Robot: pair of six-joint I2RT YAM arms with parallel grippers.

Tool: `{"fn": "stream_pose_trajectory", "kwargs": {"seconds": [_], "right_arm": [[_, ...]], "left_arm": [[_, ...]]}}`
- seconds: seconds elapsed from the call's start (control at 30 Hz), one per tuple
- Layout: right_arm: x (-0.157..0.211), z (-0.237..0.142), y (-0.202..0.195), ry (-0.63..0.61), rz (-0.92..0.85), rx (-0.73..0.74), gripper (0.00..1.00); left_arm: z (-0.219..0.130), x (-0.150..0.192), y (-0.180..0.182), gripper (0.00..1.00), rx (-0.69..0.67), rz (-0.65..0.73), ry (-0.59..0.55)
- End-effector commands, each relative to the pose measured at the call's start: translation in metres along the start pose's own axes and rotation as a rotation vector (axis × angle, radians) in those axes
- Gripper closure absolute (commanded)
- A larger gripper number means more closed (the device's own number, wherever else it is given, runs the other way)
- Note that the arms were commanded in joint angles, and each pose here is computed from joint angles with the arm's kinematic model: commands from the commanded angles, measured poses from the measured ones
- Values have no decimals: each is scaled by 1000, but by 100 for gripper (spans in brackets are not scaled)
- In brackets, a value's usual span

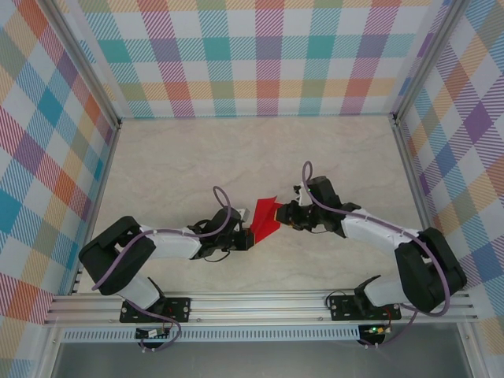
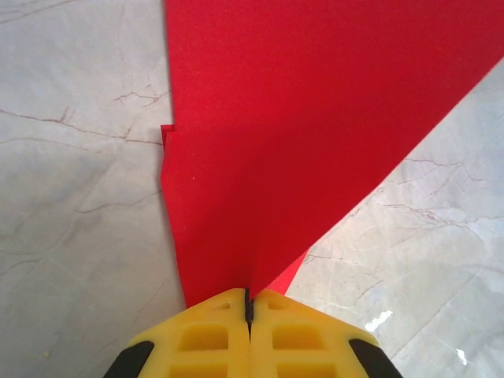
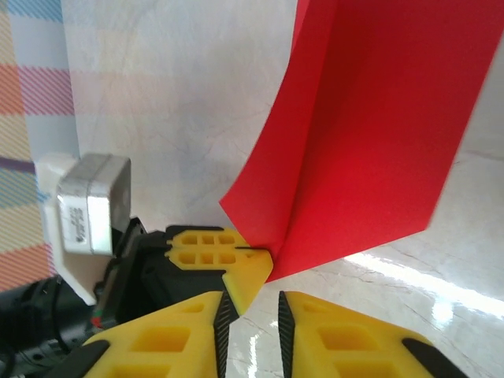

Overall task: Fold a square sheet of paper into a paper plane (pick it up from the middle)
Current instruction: Fourth fold the wing at the center of the table.

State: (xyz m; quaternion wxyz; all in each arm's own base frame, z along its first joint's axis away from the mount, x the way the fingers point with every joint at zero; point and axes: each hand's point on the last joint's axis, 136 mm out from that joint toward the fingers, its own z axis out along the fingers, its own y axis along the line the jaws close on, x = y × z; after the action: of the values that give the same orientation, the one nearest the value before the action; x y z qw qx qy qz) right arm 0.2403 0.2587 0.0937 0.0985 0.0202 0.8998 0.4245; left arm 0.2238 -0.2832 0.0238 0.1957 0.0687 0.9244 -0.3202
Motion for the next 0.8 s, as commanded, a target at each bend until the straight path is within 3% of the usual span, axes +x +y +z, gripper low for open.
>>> {"fn": "stream_pose_trajectory", "kwargs": {"seconds": [0.0, 0.13, 0.43, 0.77], "right_arm": [[5, 15, 16, 38, -32, -67, 82], [9, 35, 27, 76, -41, -99, 88], [1, 62, 35, 94, -17, -128, 90], [-8, 83, 7, 78, 45, -17, 91]], "left_arm": [[-6, -3, -7, 97, 85, -31, 2], [-7, -5, -6, 97, 114, -55, 12], [-7, -6, -4, 97, 143, -79, 31], [-3, -5, 0, 97, 148, -91, 50]]}}
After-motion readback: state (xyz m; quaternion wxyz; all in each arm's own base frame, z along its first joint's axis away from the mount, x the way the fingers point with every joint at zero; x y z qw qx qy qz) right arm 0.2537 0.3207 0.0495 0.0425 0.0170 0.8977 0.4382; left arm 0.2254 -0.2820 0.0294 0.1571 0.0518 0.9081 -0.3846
